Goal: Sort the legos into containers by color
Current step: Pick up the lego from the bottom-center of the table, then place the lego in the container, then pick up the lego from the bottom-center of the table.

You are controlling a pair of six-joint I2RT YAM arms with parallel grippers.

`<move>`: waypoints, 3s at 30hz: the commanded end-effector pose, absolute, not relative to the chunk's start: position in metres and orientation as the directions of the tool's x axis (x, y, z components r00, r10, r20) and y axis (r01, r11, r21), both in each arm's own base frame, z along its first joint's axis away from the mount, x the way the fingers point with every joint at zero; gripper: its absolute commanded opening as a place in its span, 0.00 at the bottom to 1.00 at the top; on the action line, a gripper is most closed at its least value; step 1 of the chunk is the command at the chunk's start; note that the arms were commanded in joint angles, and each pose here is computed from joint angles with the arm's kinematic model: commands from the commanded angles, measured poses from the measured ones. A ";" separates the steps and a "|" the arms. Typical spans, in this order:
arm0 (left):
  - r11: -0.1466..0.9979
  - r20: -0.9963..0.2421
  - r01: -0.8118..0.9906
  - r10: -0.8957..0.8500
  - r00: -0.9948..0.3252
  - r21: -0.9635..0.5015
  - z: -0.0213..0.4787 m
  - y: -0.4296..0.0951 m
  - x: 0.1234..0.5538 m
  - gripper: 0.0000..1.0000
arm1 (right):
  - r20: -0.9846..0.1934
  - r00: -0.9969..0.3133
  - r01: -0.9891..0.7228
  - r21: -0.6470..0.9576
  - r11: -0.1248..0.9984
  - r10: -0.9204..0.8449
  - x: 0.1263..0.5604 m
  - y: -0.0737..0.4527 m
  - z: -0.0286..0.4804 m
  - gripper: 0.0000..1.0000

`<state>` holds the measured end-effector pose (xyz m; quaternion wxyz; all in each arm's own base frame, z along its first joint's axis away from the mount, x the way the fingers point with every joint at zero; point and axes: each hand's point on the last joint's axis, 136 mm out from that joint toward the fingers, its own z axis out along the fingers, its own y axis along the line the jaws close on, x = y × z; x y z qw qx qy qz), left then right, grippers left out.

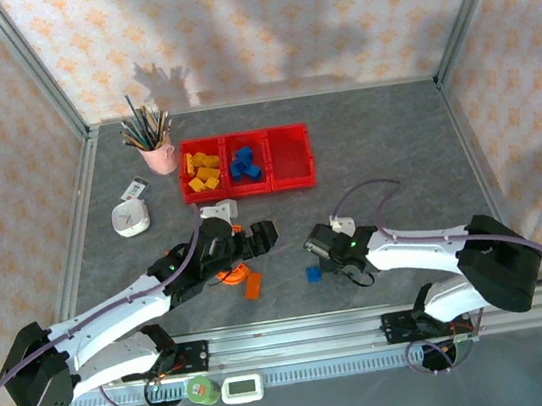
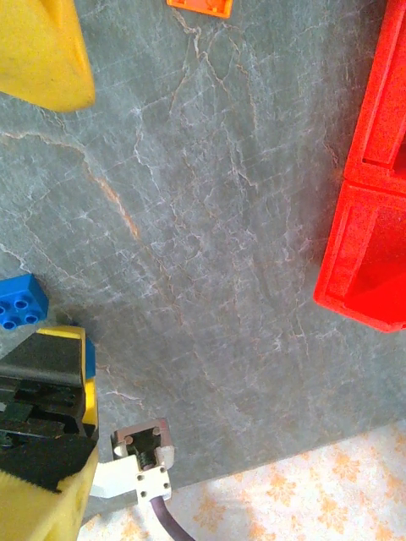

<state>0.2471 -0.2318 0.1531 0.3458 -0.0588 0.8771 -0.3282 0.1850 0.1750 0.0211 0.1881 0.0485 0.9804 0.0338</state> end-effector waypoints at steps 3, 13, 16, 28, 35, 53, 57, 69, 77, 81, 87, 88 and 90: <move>0.767 -0.587 0.137 -0.350 -0.730 -0.627 0.165 -0.235 0.252 0.99 | -0.434 -0.896 0.070 0.069 0.995 0.093 0.199 0.175 0.035 0.40; 0.784 -0.639 0.124 -0.391 -0.663 -0.609 0.187 -0.214 0.257 0.99 | -0.544 -0.838 -0.018 0.123 0.992 0.053 0.241 0.208 0.097 0.37; 0.797 -0.648 0.097 -0.406 -0.644 -0.596 0.191 -0.199 0.261 0.99 | -0.577 -0.815 -0.056 0.164 0.985 0.049 0.266 0.232 0.116 0.37; 0.840 -0.700 -0.016 -0.463 -0.543 -0.543 0.208 -0.135 0.286 0.99 | -0.712 -0.702 -0.153 0.180 0.972 0.021 0.399 0.321 0.163 0.39; 0.847 -0.707 -0.056 -0.476 -0.523 -0.529 0.206 -0.117 0.298 0.99 | -0.732 -0.681 -0.136 0.137 0.981 0.007 0.463 0.341 0.150 0.40; 0.810 -0.667 -0.026 -0.499 -0.553 -0.586 0.206 -0.124 0.299 0.99 | -0.759 -0.651 -0.178 0.157 0.972 0.004 0.428 0.314 0.192 0.74; 0.789 -0.636 -0.015 -0.506 -0.582 -0.615 0.200 -0.131 0.294 0.99 | -0.720 -0.694 -0.180 0.200 0.963 0.020 0.382 0.292 0.181 0.79; 0.735 -0.574 0.020 -0.511 -0.640 -0.678 0.179 -0.171 0.268 0.99 | -0.564 -0.824 -0.141 0.123 0.982 -0.048 0.250 0.243 0.102 0.86; 0.700 -0.523 0.010 -0.524 -0.672 -0.714 0.158 -0.188 0.253 0.99 | -0.462 -0.887 -0.070 0.127 0.989 -0.003 0.196 0.225 0.062 0.87; 0.707 -0.513 0.000 -0.513 -0.689 -0.707 0.150 -0.190 0.248 0.99 | -0.425 -0.905 -0.068 0.156 0.985 0.005 0.179 0.230 0.050 0.86; 0.708 -0.506 -0.004 -0.509 -0.696 -0.706 0.142 -0.190 0.244 0.99 | -0.409 -0.912 -0.072 0.107 0.992 -0.022 0.170 0.236 0.033 0.79; 0.710 -0.507 -0.007 -0.509 -0.695 -0.704 0.141 -0.189 0.244 0.99 | -0.411 -0.911 -0.076 0.098 0.992 -0.029 0.170 0.238 0.032 0.76; 0.711 -0.508 -0.009 -0.510 -0.694 -0.703 0.141 -0.189 0.244 0.99 | -0.414 -0.909 -0.087 0.091 0.992 -0.042 0.171 0.241 0.030 0.72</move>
